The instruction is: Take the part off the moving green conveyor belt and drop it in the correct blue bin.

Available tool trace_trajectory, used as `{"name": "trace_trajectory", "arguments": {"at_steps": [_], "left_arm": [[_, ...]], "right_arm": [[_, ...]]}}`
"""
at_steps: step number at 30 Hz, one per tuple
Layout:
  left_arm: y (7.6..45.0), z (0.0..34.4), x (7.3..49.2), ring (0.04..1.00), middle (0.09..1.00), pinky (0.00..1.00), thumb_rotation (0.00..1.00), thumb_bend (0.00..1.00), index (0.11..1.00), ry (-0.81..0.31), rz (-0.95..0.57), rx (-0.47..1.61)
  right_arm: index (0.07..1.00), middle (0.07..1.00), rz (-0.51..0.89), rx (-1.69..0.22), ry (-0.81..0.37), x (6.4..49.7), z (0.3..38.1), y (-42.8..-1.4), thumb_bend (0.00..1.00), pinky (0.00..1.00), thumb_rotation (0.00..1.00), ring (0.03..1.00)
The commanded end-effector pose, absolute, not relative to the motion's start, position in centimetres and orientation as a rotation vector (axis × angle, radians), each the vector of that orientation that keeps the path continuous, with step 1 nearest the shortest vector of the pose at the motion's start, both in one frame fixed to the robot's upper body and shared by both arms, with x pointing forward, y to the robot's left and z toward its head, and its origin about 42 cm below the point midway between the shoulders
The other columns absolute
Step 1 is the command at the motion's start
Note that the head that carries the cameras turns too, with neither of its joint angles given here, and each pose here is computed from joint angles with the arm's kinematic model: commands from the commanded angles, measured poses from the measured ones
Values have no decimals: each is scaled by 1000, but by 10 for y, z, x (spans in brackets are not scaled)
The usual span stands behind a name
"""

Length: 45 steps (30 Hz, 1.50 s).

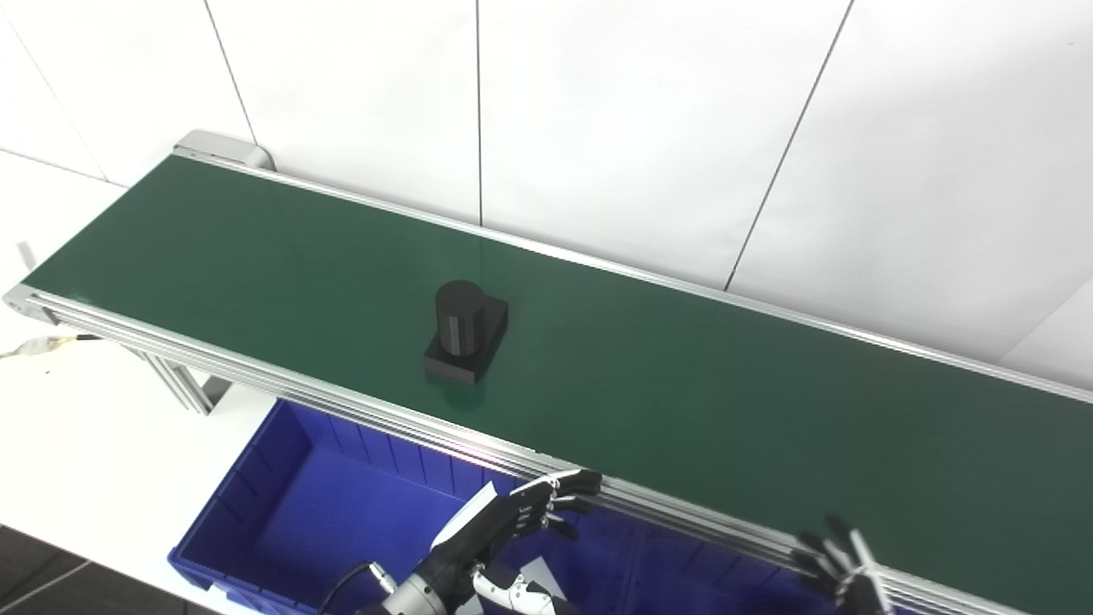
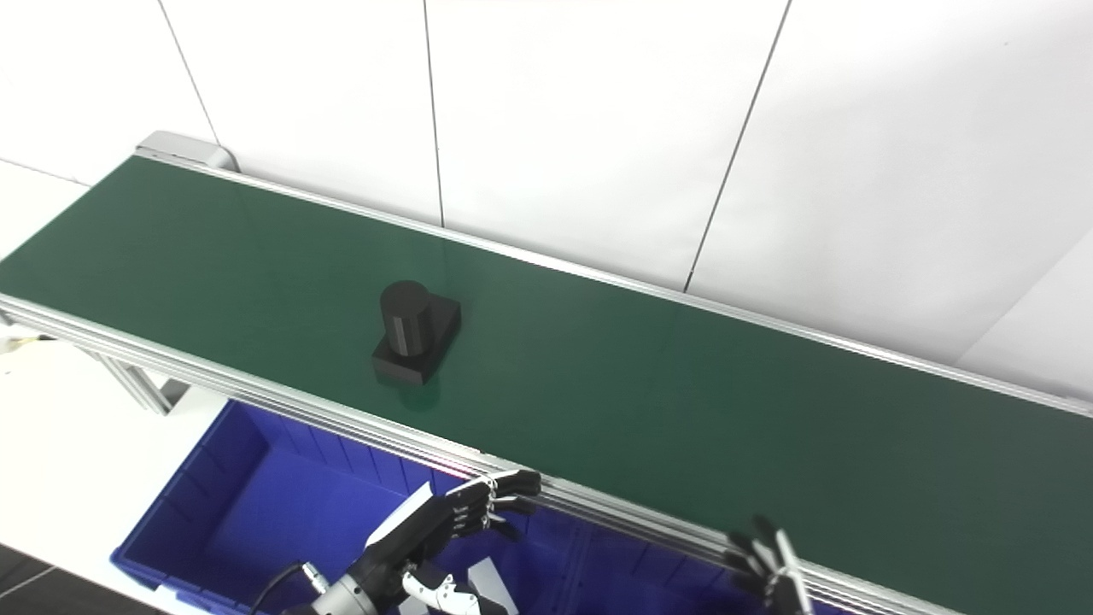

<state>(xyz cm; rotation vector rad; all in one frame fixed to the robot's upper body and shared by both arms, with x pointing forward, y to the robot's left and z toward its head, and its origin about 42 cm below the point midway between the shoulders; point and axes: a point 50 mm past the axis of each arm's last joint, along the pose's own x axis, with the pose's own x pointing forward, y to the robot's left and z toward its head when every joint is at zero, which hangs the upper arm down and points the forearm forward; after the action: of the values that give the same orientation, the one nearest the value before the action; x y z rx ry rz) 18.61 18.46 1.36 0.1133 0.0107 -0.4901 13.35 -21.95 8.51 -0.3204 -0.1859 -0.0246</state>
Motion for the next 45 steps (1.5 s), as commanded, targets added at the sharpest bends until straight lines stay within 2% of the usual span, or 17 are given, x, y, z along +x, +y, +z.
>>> {"name": "trace_trajectory", "arguments": {"at_steps": [1, 3, 6, 11, 15, 19, 22, 24, 30, 38, 45], "left_arm": [[183, 23, 195, 807, 866, 666, 302, 1000, 866, -65, -492, 128], [182, 22, 196, 807, 863, 663, 307, 1000, 865, -63, -490, 130], [181, 21, 198, 811, 865, 660, 295, 1000, 865, -58, -492, 125], [179, 18, 201, 809, 863, 657, 288, 1000, 866, -50, -496, 126], [177, 17, 204, 799, 858, 651, 281, 1000, 860, -48, -500, 130], [176, 16, 206, 797, 856, 641, 296, 1000, 858, -48, -502, 147], [176, 15, 207, 798, 857, 644, 295, 1000, 862, -48, -505, 147], [175, 15, 208, 805, 858, 655, 290, 1000, 860, -45, -506, 147], [173, 13, 207, 791, 848, 641, 284, 1000, 860, -42, -503, 149], [173, 12, 208, 786, 840, 639, 265, 1000, 858, -37, -514, 143], [177, 12, 207, 769, 840, 618, 272, 1000, 862, -37, -512, 149]], "right_arm": [[896, 813, -32, -261, -324, 141, 109, -221, 767, 699, 330, 754], [896, 826, -28, -223, -377, 150, 125, -223, 766, 692, 307, 758], [892, 808, -37, -235, -435, 167, 145, -229, 780, 671, 349, 736], [910, 818, -49, -286, -445, 190, 164, -235, 832, 657, 452, 743], [901, 796, -37, -341, -443, 210, 174, -235, 837, 600, 452, 714], [888, 781, -17, -389, -417, 225, 180, -233, 802, 571, 421, 694], [879, 782, 17, -430, -400, 240, 185, -228, 788, 575, 356, 693], [872, 782, 35, -457, -392, 249, 188, -224, 782, 590, 306, 703], [874, 801, 96, -501, -364, 275, 194, -211, 775, 641, 242, 742], [878, 821, 140, -488, -344, 300, 192, -196, 784, 651, 261, 752], [875, 795, 173, -544, -331, 317, 189, -173, 799, 640, 298, 730]]}}
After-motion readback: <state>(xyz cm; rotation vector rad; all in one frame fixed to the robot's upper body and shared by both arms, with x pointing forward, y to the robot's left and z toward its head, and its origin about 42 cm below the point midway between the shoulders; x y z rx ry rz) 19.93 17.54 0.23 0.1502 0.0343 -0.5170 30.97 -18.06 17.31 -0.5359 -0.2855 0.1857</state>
